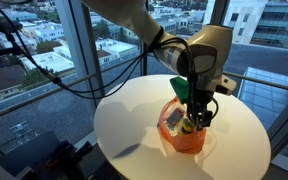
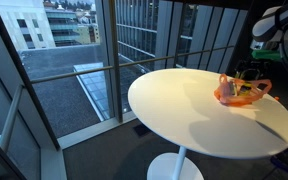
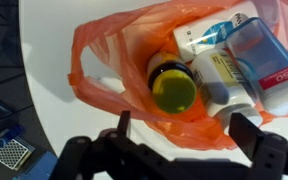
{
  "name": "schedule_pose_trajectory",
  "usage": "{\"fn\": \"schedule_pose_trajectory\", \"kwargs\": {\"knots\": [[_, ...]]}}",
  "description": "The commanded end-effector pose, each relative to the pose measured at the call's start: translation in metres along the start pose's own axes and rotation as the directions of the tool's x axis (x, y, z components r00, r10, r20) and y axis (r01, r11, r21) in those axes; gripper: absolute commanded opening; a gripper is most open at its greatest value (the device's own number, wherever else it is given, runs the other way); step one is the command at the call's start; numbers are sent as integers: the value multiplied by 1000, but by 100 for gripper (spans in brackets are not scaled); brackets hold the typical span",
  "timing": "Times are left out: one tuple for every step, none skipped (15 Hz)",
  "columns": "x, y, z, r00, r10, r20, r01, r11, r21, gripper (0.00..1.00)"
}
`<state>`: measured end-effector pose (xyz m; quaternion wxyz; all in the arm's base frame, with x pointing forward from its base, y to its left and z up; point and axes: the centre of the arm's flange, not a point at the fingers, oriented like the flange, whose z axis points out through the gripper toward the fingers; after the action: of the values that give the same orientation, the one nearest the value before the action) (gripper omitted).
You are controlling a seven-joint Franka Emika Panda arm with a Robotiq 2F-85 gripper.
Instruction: Remove the yellow and brown bottle from the plastic bag and place it on the table
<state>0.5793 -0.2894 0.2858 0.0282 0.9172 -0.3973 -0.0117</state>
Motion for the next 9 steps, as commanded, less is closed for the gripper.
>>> {"fn": "schedule_pose_trajectory", "kwargs": {"knots": [[6, 0, -5, 1000, 13, 27, -13, 1000, 6, 100], [3, -1, -6, 999, 8, 31, -8, 1000, 7, 100], [1, -1, -7, 999, 5, 33, -5, 1000, 7, 100], [-1, -2, -7, 999, -1, 33, 1, 1000, 7, 100], [-3, -2, -8, 999, -5, 32, 5, 1000, 8, 100], [-4, -3, -9, 999, -10, 31, 9, 1000, 9, 100], [-6, -4, -9, 999, -14, 31, 14, 1000, 9, 100], [-7, -6, -10, 999, -18, 30, 18, 1000, 9, 100], [-9, -8, -10, 999, -23, 30, 22, 1000, 10, 100]]}}
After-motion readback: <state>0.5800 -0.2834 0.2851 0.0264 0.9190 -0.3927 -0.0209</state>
